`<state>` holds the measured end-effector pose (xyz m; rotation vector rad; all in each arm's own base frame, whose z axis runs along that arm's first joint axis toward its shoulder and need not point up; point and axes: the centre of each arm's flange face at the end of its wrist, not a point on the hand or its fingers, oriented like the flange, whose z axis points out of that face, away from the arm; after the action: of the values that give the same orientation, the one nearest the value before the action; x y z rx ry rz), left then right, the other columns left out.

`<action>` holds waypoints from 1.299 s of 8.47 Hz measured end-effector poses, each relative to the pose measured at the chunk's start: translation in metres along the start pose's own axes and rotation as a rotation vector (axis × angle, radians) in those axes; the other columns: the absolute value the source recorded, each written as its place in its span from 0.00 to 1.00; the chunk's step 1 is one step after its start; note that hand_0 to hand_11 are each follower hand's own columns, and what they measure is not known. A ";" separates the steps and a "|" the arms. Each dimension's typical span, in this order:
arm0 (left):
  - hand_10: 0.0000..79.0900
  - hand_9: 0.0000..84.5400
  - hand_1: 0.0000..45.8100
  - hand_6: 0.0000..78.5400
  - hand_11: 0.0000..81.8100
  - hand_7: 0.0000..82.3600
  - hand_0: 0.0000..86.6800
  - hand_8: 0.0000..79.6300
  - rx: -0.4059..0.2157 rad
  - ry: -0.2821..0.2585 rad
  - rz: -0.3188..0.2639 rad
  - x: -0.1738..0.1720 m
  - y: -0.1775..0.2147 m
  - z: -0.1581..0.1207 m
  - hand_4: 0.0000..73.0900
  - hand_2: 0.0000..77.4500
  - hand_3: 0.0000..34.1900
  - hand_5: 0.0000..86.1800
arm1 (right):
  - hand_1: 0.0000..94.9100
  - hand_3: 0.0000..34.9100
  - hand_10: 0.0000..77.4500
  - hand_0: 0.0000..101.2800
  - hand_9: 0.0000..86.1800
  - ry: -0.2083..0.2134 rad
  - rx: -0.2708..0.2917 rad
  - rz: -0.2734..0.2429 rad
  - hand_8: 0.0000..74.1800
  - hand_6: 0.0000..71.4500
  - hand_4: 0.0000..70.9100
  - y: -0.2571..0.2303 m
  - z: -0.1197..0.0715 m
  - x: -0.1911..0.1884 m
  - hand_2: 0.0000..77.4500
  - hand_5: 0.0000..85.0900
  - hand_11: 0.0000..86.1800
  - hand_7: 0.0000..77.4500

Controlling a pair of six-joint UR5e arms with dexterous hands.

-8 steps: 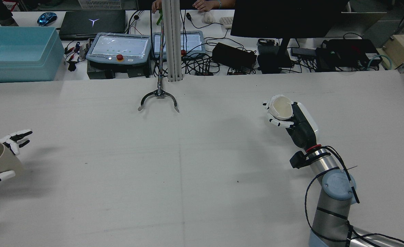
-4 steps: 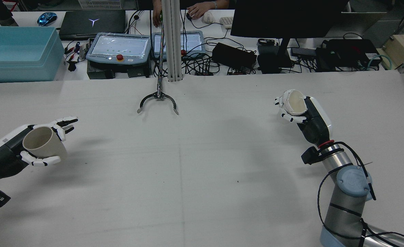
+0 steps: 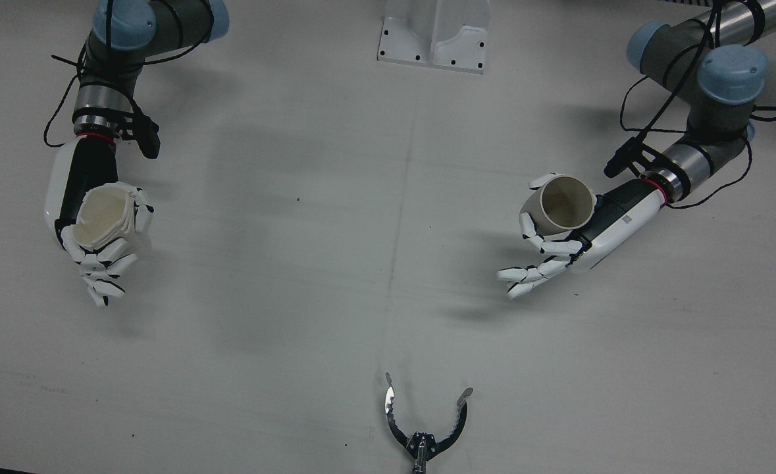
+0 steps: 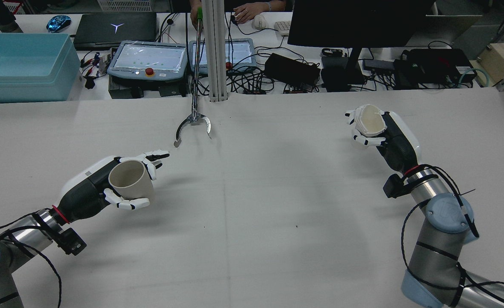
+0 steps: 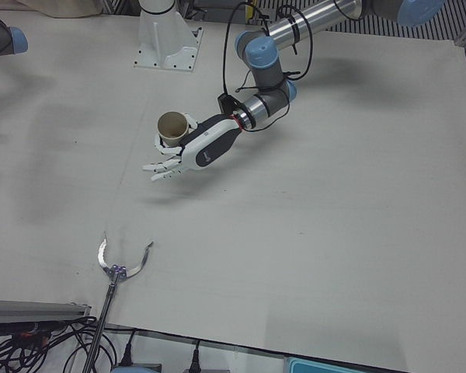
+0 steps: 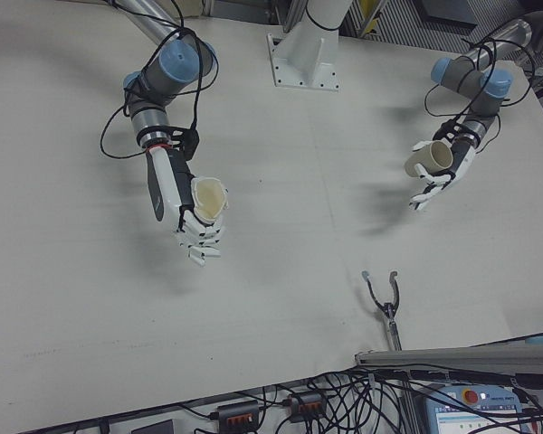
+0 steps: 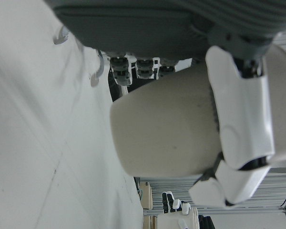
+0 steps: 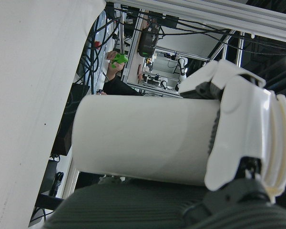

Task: Pour water
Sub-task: 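Tilt the white cup over the beige cup held by the left hand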

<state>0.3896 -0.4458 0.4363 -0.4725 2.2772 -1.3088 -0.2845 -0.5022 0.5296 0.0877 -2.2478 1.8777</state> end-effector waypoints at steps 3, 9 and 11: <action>0.10 0.14 0.36 0.18 0.17 0.22 0.62 0.09 -0.076 -0.032 0.115 -0.043 0.073 0.071 0.63 0.47 0.00 0.51 | 0.28 0.00 0.11 0.57 0.29 0.020 -0.010 -0.020 0.23 0.51 0.30 0.016 0.001 -0.008 0.68 0.74 0.17 0.62; 0.10 0.12 0.36 0.15 0.17 0.22 0.62 0.08 -0.118 -0.097 0.185 -0.118 0.102 0.107 0.63 0.48 0.00 0.51 | 0.28 0.00 0.12 0.61 0.32 -0.115 -0.335 -0.423 0.26 0.59 0.27 0.233 0.015 -0.071 0.68 0.76 0.20 0.73; 0.10 0.12 0.36 0.15 0.17 0.21 0.62 0.08 -0.123 -0.095 0.181 -0.119 0.103 0.108 0.63 0.49 0.00 0.51 | 0.28 0.00 0.12 0.67 0.31 -0.090 -0.430 -0.558 0.25 0.59 0.29 0.273 0.007 -0.045 0.68 0.76 0.22 0.75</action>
<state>0.5420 -0.4118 0.3261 -0.3518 2.2703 -1.0414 -0.2903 -0.4621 0.2557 0.6608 -2.3080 1.1105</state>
